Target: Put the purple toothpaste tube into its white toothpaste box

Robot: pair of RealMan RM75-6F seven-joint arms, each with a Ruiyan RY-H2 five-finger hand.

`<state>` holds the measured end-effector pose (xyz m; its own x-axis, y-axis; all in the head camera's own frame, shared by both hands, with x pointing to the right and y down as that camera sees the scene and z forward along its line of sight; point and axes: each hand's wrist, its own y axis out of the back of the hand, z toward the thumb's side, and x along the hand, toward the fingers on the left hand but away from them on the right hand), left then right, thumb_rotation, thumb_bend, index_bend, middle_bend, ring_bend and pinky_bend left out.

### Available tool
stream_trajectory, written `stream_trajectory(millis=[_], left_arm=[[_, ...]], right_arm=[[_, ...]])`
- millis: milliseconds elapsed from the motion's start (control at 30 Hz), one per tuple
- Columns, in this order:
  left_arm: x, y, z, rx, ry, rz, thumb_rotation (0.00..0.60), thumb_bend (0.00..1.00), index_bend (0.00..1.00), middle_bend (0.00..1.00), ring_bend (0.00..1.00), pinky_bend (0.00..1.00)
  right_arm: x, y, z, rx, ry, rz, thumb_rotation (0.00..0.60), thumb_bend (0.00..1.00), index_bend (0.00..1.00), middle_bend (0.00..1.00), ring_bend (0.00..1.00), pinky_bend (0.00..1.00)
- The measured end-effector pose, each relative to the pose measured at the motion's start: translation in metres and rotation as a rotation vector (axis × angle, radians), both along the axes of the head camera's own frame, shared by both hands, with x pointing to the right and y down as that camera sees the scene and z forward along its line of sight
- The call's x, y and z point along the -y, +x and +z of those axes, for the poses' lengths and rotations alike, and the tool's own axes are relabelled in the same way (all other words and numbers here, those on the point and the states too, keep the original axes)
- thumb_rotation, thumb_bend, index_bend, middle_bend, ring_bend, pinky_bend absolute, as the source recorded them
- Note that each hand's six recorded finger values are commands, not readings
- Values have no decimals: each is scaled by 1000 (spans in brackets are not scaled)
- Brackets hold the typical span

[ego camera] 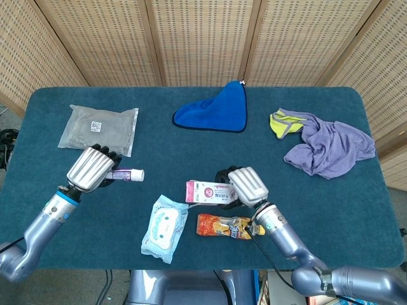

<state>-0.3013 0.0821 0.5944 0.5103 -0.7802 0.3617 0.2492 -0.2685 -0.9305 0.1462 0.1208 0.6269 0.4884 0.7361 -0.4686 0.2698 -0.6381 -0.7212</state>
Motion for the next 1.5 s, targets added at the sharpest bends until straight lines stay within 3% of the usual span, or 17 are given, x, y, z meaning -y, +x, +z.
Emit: stream_trajectory(millis=[433, 733, 1500], left_arm=[[2, 40, -19, 134, -6, 127, 600, 412, 871, 652, 535, 574], [-4, 57, -17, 175, -24, 157, 600, 412, 871, 652, 535, 574], [-27, 89, -12, 146, -54, 197, 600, 411, 870, 653, 535, 574]], right_arm=[[-5, -23, 3, 32, -17, -20, 600, 121, 578, 509, 394, 469], [-1, -31, -1, 57, -16, -17, 600, 122, 578, 510, 395, 469], [-9, -54, 4, 77, -37, -39, 600, 121, 578, 512, 400, 469]])
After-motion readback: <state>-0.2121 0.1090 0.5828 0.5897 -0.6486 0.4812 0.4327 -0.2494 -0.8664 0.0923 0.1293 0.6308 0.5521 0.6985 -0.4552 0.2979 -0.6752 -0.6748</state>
